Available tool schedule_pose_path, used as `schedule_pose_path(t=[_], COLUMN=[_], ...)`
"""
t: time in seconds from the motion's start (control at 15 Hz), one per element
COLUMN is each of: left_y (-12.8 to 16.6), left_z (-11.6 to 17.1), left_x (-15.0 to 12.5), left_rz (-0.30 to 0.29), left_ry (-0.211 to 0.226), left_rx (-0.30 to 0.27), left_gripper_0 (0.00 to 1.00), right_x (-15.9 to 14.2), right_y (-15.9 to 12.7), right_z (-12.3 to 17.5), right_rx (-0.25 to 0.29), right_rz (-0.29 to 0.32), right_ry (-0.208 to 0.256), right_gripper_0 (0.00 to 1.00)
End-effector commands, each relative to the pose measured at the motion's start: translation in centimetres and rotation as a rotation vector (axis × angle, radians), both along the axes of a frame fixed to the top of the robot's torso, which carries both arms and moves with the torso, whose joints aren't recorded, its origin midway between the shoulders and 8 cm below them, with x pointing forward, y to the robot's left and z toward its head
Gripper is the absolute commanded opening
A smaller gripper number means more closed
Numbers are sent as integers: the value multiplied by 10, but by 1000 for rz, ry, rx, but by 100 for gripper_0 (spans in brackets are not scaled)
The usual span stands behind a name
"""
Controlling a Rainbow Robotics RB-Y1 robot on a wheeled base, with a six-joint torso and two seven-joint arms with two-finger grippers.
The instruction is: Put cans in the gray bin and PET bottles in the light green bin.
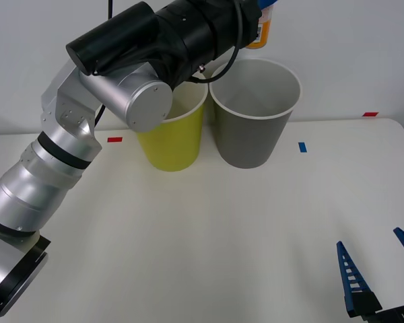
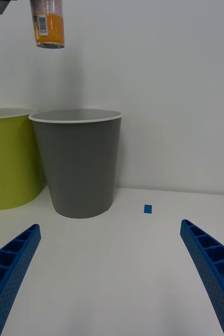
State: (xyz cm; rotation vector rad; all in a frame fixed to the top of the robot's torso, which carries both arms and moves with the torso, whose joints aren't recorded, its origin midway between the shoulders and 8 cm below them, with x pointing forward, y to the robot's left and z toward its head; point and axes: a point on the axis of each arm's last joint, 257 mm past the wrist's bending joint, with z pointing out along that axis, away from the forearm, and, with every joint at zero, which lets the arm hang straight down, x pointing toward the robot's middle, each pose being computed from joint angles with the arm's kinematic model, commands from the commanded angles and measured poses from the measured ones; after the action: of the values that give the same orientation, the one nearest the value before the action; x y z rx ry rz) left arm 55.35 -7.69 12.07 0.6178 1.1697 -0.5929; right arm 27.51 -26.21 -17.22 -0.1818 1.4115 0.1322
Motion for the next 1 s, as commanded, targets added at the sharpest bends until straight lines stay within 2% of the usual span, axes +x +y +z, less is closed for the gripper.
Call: schedule_pose_path(t=[0.07,0.2,0.33,0.53,0.73,1.0], left_y=[-13,-20,-26,-31,-29,-13], left_z=[-18,-22,-29,-35,-38,-47], left_x=[8,7,6,3,7,25], left_rz=[-15,-25,-37,-54,-43,14], left_ry=[-2,7,-19,-10,-15,-55], left_rx=[-60,-75,-97,-123,-110,-105], left_gripper_0=[0,0,0,0,0,0], right_x=[0,0,0,0,0,0], right_y=[0,0,0,0,0,0], right_z=[0,0,0,0,0,0], right_rx=[0,0,0,0,0,0], right_rz=[0,0,0,0,0,0], right_ry=[0,0,0,0,0,0], right_gripper_0=[92,92,92,92,92,92])
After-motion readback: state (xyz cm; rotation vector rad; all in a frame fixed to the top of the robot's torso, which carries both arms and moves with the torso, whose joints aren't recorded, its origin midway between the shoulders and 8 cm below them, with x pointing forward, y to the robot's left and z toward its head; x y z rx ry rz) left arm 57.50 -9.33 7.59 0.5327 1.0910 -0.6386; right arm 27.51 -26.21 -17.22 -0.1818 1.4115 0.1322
